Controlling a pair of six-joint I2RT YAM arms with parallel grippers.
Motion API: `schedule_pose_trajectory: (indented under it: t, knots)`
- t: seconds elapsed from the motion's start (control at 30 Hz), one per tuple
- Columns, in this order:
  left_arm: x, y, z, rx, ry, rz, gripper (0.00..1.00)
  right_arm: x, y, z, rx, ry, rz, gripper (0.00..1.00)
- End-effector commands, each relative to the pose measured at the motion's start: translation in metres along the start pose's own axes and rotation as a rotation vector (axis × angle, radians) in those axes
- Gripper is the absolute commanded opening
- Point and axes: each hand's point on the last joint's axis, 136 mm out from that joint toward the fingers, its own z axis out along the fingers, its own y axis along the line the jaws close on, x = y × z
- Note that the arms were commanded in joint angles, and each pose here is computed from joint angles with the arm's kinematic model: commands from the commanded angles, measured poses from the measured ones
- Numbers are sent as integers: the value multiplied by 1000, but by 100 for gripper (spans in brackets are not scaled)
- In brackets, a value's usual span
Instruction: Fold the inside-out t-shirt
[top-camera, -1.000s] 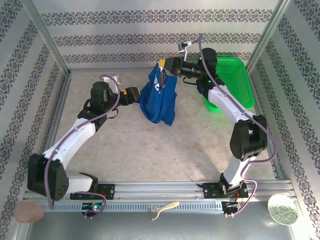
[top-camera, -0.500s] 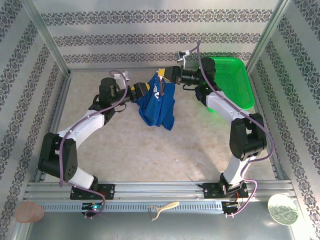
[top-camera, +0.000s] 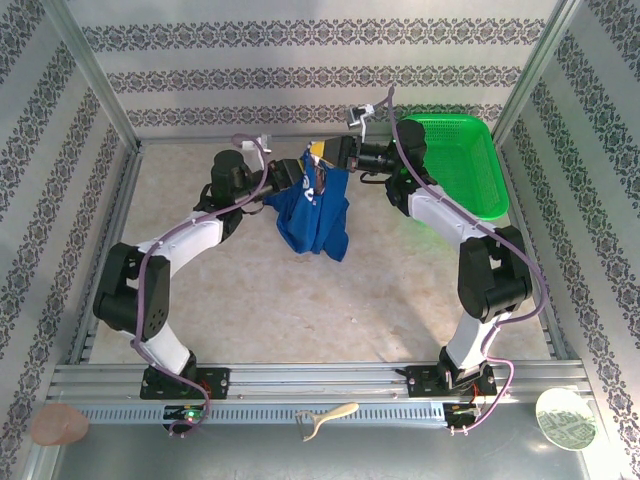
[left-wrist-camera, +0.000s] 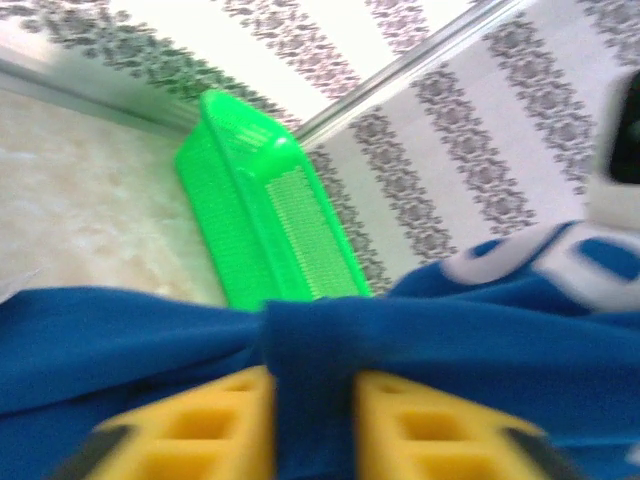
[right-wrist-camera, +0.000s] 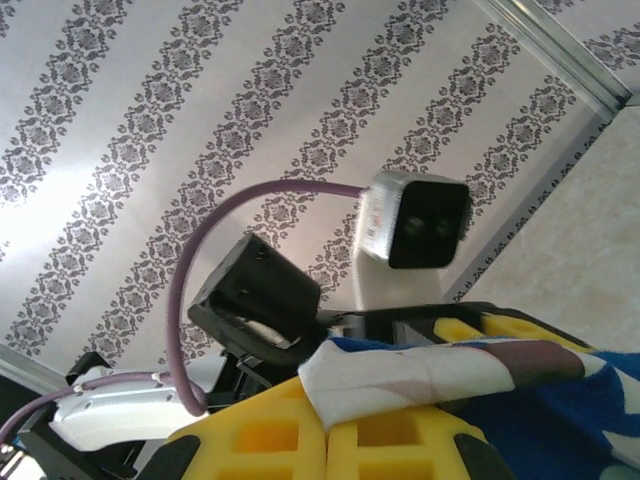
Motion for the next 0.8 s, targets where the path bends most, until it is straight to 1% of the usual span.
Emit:
schedule_pose_trajectory:
  t: [0.0, 0.07, 0.1, 0.13, 0.2, 0.23, 0.3, 0.33, 0.37, 0.4, 0.47, 0.5, 0.57, 0.67, 0.7, 0.77]
  knots:
    - [-29, -61, -1, 231, -78, 17, 0, -3, 4, -4, 1, -51, -47, 0]
    - [-35, -73, -6, 262, -99, 13, 0, -6, -10, -14, 50, -103, -22, 1]
    - [-38, -77, -9, 258, -108, 16, 0, -8, -17, -22, 81, -138, -12, 8]
    - [-41, -82, -13, 249, -118, 25, 0, -9, -24, -30, 114, -173, -1, 13]
    - [-46, -89, -20, 225, -135, 46, 0, -13, -34, -44, 169, -240, 6, 30]
    - [-48, -93, -23, 210, -140, 57, 0, -13, -37, -50, 187, -260, 6, 24]
    - [-52, -100, -28, 195, -147, 74, 0, -8, -46, -58, 235, -285, 34, 19]
    - [-53, -102, -31, 187, -150, 82, 0, -8, -49, -62, 251, -300, 36, 12]
    - [-54, -103, -32, 180, -151, 84, 0, -7, -51, -65, 265, -313, 39, 10]
    - [-55, -104, -34, 168, -155, 87, 0, -6, -54, -68, 283, -327, 46, 14]
    - [-57, -104, -36, 153, -160, 93, 0, -1, -63, -78, 331, -360, 64, 34]
    - [-59, -107, -36, 153, -162, 96, 0, 4, -68, -83, 364, -375, 77, 42]
    - [-61, -111, -37, 156, -160, 95, 0, 14, -82, -96, 451, -420, 103, 47]
    - [-63, -117, -36, 165, -148, 95, 0, 40, -109, -110, 598, -464, 163, 57]
    - [-64, -119, -36, 167, -146, 99, 0, 50, -118, -111, 635, -462, 178, 60]
    - [-63, -120, -36, 163, -140, 103, 0, 64, -126, -100, 654, -427, 183, 64]
